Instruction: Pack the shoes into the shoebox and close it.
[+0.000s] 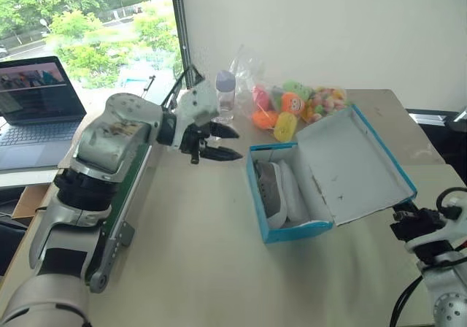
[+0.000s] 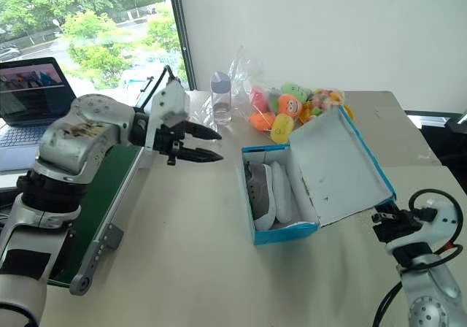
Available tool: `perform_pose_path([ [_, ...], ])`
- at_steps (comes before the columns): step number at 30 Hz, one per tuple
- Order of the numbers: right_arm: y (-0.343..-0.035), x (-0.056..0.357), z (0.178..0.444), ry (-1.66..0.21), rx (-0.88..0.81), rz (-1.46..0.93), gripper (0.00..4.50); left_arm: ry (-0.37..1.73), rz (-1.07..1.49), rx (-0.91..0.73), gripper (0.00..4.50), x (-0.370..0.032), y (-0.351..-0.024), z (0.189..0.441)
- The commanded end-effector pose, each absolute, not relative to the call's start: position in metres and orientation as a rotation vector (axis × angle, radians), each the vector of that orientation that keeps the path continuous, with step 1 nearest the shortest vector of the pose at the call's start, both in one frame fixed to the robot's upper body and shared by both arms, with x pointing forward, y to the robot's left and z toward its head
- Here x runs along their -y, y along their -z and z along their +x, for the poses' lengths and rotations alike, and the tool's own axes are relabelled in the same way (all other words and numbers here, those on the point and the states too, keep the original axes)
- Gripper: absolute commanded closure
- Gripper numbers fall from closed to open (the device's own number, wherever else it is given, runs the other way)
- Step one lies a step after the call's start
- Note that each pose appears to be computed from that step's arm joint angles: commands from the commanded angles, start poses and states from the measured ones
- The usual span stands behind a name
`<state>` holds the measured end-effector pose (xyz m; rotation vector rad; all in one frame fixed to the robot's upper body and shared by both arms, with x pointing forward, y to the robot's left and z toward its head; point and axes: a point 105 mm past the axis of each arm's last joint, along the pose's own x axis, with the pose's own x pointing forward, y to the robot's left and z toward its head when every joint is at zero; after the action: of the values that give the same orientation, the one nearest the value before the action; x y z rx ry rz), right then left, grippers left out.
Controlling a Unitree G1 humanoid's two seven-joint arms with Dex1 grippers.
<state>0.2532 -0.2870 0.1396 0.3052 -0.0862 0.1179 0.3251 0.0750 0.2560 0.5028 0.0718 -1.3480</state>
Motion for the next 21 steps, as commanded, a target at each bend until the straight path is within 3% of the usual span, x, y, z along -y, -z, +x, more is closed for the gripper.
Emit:
perform_pose_path([
  [1, -0.164, 0.261, 0.260, -0.227, 0.114, 0.310, 4.45, 1.319, 0.487, 0.031, 1.99, -0.082, -0.284, 0.322],
  [5, -0.176, 0.242, 0.270, -0.307, 0.108, 0.293, 4.45, 1.299, 0.511, 0.009, 1.99, -0.087, -0.278, 0.322],
  [12, -0.196, 0.169, 0.287, -0.579, 0.077, 0.232, 4.45, 1.268, 0.514, 0.000, 1.99, -0.089, -0.278, 0.320],
  [21, -0.181, 0.119, 0.289, -0.820, -0.054, 0.135, 4.45, 1.259, 0.515, -0.015, 1.99, -0.091, -0.278, 0.314],
])
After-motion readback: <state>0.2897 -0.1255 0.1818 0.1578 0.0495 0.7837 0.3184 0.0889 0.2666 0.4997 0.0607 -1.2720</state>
